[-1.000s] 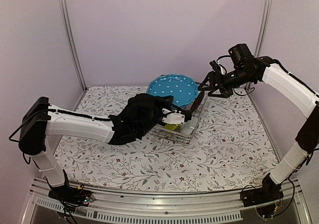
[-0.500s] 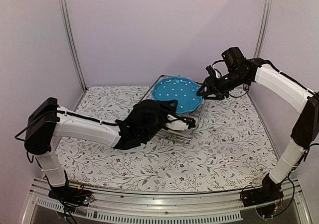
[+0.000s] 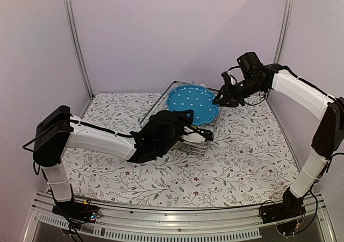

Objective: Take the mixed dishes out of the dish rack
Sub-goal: Pass from the left arm to the right

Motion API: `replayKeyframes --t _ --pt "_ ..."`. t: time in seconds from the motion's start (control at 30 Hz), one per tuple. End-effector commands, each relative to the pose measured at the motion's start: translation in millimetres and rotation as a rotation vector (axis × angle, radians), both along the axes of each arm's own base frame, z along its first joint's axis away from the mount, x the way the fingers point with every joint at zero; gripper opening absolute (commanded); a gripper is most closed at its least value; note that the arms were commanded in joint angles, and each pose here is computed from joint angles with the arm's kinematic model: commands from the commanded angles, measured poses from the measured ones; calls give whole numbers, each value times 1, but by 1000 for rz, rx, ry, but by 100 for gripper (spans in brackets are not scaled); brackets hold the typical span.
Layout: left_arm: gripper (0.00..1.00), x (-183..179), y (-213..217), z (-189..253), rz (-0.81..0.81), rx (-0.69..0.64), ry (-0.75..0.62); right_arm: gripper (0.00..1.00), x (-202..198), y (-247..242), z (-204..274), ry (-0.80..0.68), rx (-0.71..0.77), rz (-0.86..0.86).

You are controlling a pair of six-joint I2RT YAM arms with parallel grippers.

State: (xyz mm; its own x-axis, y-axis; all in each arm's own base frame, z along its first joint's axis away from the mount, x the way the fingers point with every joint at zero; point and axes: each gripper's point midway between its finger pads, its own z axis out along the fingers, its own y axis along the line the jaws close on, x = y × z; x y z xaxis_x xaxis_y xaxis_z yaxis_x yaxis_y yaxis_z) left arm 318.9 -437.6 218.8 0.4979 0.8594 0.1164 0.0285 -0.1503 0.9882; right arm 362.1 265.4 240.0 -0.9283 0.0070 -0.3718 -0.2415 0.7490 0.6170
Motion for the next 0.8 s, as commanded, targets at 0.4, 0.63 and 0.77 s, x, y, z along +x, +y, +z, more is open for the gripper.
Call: replayKeyframes --t 0.4,0.63,0.77 --pt "0 -7 -5 95 -13 -296 -146 0 3 10 -12 25 28 -2" --pt "12 -1 -7 94 18 -294 -189 0 4 11 -1 11 59 -12" --pt "30 0 -6 94 21 -298 -194 0 3 10 9 -5 90 -23"
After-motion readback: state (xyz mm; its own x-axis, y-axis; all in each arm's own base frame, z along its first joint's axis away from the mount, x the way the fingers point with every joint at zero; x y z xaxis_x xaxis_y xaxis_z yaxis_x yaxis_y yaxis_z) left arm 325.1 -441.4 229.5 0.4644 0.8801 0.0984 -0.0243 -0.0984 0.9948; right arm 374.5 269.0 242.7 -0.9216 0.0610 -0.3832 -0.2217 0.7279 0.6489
